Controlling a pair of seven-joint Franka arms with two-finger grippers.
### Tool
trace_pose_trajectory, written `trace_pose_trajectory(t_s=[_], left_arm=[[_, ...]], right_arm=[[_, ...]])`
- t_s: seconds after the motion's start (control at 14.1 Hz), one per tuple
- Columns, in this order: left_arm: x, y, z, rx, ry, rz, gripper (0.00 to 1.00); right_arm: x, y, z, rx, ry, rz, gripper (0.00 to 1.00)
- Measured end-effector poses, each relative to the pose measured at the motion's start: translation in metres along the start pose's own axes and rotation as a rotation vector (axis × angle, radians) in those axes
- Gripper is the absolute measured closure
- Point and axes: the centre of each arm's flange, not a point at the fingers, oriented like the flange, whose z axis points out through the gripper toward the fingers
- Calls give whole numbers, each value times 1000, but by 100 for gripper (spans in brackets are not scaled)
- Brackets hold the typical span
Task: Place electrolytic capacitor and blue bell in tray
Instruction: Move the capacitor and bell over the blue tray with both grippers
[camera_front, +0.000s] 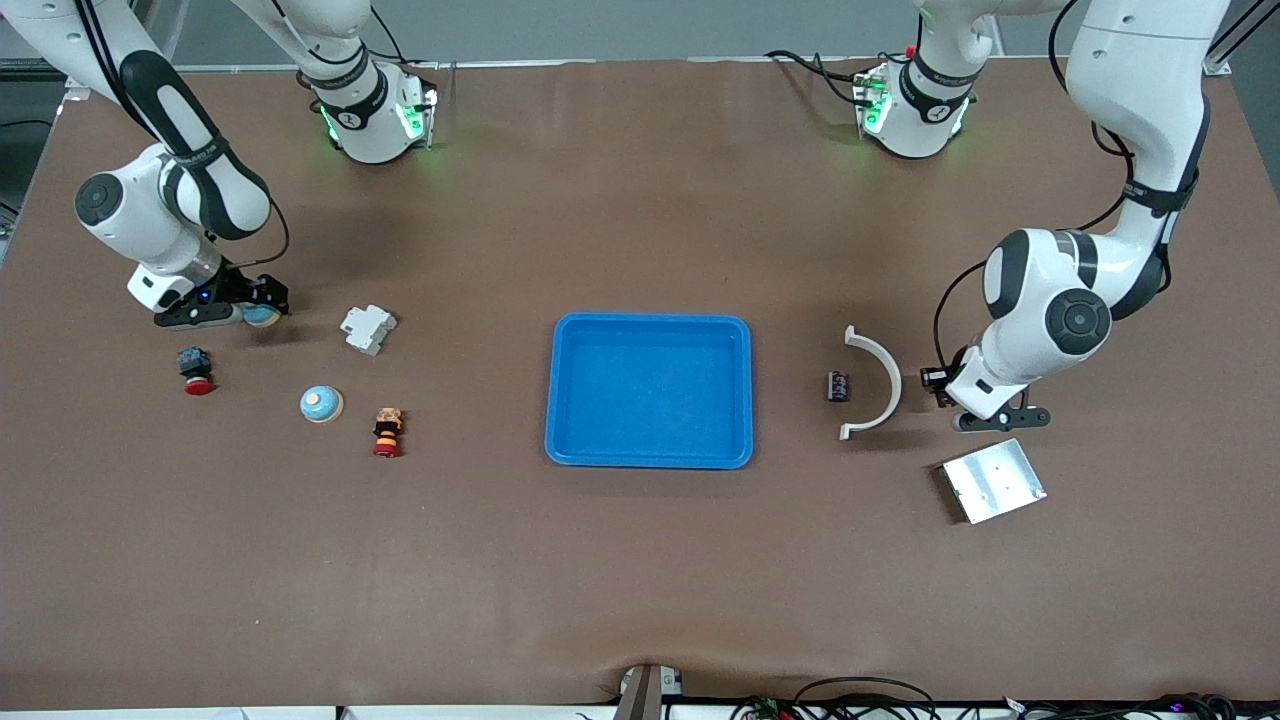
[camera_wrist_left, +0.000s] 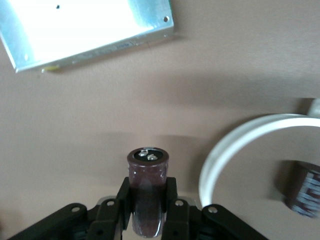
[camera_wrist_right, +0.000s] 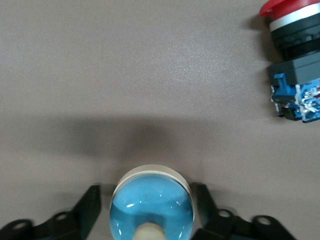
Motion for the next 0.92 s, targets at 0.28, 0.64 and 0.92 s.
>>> trace_pose_trajectory(t_s=[0.28,0.64,0.92], left_arm=[[-2,33,-50,-21,-54,-115,70],[-12,92,-82,-49,-49,-238,70],[-32,158,-93,-88,-60,-361,70]], right_arm=[[0,0,-1,-1,2,0,35],[6,-10,-1,3,0,-37,35],[19,-32,-13,40,-56,-66,35]])
